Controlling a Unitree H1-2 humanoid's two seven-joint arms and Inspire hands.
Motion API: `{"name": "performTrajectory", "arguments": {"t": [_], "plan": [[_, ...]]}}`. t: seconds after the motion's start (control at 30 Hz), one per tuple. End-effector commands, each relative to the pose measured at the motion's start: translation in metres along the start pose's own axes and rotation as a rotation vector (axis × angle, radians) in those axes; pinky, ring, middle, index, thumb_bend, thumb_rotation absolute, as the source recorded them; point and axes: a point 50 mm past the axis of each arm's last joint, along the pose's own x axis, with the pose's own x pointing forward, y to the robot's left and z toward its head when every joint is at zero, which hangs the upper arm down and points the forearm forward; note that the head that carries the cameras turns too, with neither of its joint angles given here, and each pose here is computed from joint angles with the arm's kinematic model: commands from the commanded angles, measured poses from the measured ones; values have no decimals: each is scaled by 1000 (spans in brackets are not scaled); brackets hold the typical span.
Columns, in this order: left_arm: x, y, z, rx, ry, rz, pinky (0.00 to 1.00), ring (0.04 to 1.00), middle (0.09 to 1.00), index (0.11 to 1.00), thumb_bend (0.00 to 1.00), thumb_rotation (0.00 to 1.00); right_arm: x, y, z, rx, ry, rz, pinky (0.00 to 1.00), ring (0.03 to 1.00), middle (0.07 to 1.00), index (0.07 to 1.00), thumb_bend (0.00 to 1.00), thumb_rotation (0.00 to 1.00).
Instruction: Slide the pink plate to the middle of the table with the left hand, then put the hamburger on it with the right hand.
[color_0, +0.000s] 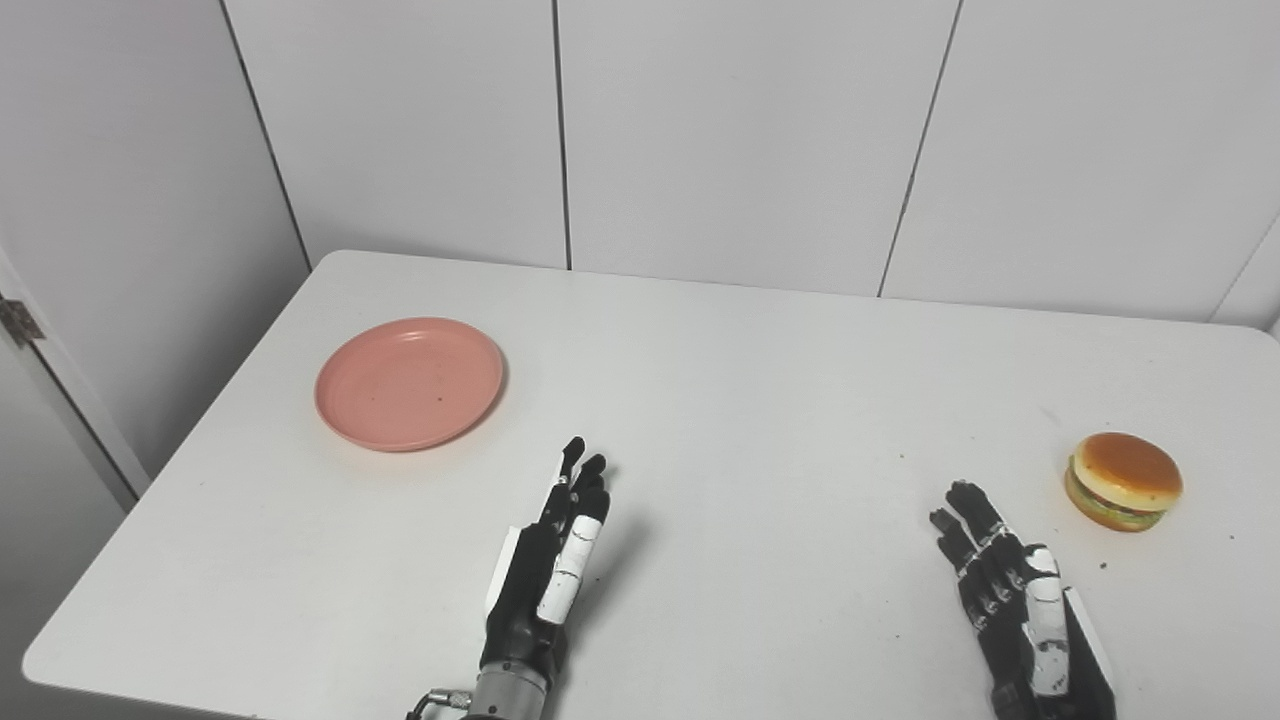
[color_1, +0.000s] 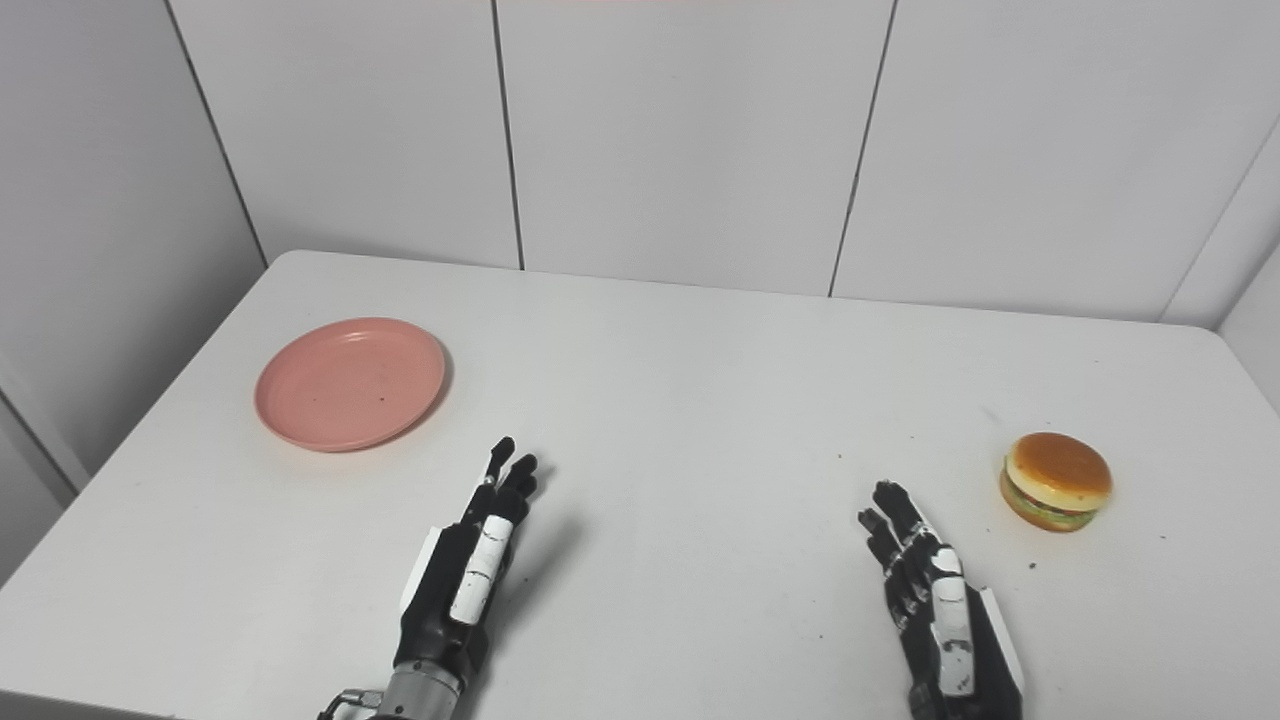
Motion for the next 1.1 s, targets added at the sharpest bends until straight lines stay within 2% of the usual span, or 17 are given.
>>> {"name": "performTrajectory", "arguments": {"t": [0.0, 0.07, 0.67, 0.97, 1.07], "plan": [[-21, -3, -18, -8, 57, 14, 1000, 971, 960, 1000, 707, 883, -2, -28, -16, -25, 62, -48, 1000, 942, 962, 913, 853, 1000], [-20, -5, -20, -9, 52, 12, 1000, 973, 962, 1000, 683, 880, -2, -30, -18, -20, 61, -48, 1000, 938, 959, 914, 839, 1000], [-18, -3, -34, 15, 35, 7, 1000, 963, 958, 1000, 698, 874, 0, -29, -30, -13, 62, -54, 1000, 930, 950, 913, 798, 1000], [-20, -3, -27, -22, 38, 11, 1000, 973, 966, 1000, 711, 861, 1, -29, -29, -11, 61, -51, 1000, 933, 955, 912, 810, 1000], [-21, -3, -20, -48, 31, 24, 1000, 969, 959, 1000, 759, 869, 1, -29, -29, -16, 62, -47, 1000, 937, 957, 913, 804, 1000]]}}
